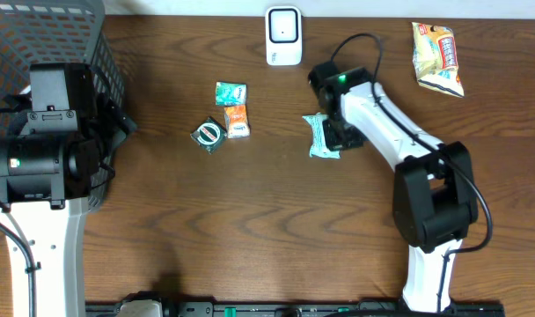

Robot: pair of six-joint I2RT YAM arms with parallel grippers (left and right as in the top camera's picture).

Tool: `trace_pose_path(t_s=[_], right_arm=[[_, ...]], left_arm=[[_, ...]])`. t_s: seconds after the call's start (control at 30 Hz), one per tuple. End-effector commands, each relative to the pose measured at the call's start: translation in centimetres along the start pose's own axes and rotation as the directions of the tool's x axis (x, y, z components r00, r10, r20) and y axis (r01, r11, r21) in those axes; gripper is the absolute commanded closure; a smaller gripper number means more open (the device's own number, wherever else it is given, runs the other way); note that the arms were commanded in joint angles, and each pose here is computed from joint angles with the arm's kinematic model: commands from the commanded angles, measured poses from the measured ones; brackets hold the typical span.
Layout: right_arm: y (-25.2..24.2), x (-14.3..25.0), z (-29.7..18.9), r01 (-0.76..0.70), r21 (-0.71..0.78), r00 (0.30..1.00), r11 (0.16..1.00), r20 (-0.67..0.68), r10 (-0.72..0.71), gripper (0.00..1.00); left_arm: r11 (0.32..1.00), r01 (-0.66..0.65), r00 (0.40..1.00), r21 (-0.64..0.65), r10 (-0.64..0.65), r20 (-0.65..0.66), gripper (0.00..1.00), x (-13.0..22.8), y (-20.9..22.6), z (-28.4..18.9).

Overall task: Scan the item barcode
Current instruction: 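Retract the right gripper up and right toward the chip bag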

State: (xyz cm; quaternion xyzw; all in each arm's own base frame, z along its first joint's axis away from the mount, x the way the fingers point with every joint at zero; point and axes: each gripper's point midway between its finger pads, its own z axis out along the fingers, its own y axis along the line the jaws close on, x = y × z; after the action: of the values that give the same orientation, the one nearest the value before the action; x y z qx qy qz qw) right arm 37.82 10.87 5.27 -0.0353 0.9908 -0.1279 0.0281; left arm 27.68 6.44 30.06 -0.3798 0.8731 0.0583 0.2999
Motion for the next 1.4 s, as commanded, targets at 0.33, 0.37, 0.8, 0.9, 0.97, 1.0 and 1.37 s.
trace_pose_path(t_s=[0.33, 0.37, 0.8, 0.9, 0.97, 1.0, 1.37], right_arm=[[11.7, -0.9, -4.2, 0.252, -0.383, 0.961, 0.889, 0.205, -0.184, 0.97], [11.4, -0.8, -3.5, 0.242, -0.344, 0.962, 0.907, 0.205, -0.179, 0.97], [1.9, -1.5, 2.3, -0.087, -0.011, 0.979, 0.996, 0.184, 0.087, 0.99], [0.0, -2.9, 1.3, -0.134, -0.012, 0.972, 0.991, 0.194, 0.134, 0.98], [-1.8, -4.3, -0.5, -0.175, -0.02, 0.963, 0.984, 0.204, 0.175, 0.97], [-2.2, -4.7, -1.2, -0.185, -0.03, 0.96, 0.982, 0.206, 0.187, 0.97], [-2.4, -6.0, -3.1, -0.09, -0.198, 0.976, 0.976, 0.178, 0.126, 0.65]], left_arm=[[1.0, 0.011, 1.0, -0.01, -0.011, 0.009, 0.02, -0.3, 0.3, -0.1], [1.0, 0.011, 1.0, -0.01, -0.011, 0.009, 0.02, -0.3, 0.3, -0.1], [1.0, 0.011, 1.0, -0.01, -0.011, 0.009, 0.02, -0.3, 0.3, -0.1], [1.0, 0.011, 1.0, -0.01, -0.011, 0.009, 0.02, -0.3, 0.3, -0.1], [1.0, 0.011, 1.0, -0.01, -0.011, 0.009, 0.03, -0.3, 0.3, -0.1], [1.0, 0.011, 1.0, -0.01, -0.011, 0.009, 0.02, -0.3, 0.3, -0.1], [1.0, 0.011, 1.0, -0.01, -0.011, 0.009, 0.02, -0.3, 0.3, -0.1]])
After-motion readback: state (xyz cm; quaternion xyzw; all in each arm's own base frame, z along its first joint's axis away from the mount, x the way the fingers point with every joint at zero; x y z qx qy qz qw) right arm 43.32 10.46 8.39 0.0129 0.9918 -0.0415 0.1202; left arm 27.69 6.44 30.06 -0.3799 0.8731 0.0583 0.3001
